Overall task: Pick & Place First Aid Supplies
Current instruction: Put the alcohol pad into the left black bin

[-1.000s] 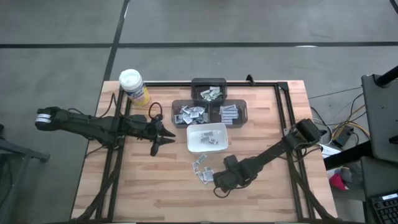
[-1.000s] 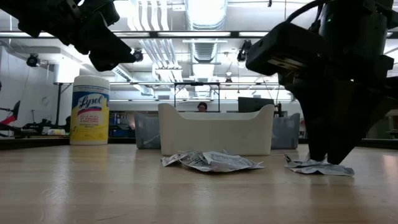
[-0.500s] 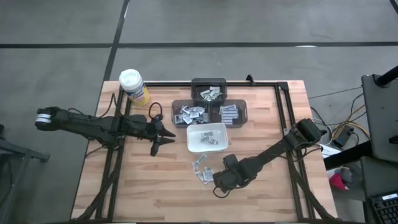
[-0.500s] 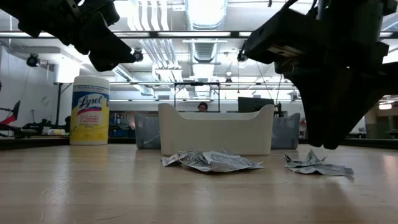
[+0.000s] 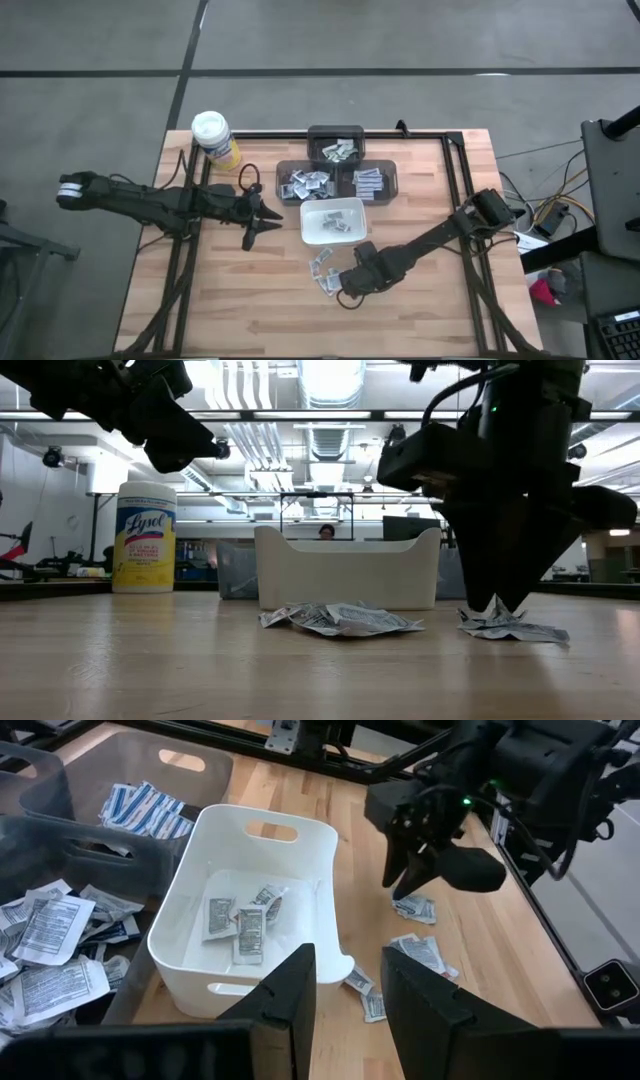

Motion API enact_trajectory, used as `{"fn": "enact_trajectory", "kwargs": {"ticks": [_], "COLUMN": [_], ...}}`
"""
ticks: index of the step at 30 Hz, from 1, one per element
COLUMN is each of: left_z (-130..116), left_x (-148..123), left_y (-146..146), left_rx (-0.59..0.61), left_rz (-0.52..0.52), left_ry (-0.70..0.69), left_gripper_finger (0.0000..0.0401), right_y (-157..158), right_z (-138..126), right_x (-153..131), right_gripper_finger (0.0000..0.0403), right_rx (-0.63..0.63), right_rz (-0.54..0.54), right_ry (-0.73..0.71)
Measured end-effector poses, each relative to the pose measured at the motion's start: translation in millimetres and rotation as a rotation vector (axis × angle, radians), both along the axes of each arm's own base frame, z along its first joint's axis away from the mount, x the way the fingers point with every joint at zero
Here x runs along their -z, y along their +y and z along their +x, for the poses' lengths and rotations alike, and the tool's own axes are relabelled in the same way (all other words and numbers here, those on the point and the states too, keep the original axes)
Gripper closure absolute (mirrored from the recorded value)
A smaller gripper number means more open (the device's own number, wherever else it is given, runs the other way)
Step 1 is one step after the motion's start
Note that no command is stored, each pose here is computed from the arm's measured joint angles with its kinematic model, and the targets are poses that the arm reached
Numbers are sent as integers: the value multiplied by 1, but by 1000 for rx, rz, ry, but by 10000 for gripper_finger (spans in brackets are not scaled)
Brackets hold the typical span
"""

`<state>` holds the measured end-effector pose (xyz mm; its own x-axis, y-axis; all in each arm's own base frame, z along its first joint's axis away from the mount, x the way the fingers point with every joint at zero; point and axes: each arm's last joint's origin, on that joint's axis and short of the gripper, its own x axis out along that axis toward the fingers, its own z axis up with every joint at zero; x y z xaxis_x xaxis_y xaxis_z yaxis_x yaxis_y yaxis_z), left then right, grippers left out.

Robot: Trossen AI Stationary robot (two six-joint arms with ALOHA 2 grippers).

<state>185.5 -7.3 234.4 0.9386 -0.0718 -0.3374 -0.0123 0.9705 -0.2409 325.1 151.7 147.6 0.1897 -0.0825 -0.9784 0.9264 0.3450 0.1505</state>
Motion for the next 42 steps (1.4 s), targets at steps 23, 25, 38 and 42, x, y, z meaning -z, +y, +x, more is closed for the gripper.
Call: {"fn": "enact_trajectory", "kwargs": {"ticks": [23,25,38,42], "left_z": [0,0,0,0], "left_x": [0,0,0,0], "left_y": [0,0,0,0], "left_rx": [-1,-1,-9,-10], "left_rz": [-3,-3,0,-1], "left_ry": [0,-1,-4,-4], "left_gripper_finger": [293,293,293,293], "right_y": [-2,-2,-3,-4], "right_z": [-7,-7,-6,-7], "right_x": [11,11,8,-5], "right_gripper_finger": [345,358,394,394], "right_rx": [-5,-10,-6,-17], "right_rz": [17,15,-20,-16], "right_ry": [20,21,-19,-47]}}
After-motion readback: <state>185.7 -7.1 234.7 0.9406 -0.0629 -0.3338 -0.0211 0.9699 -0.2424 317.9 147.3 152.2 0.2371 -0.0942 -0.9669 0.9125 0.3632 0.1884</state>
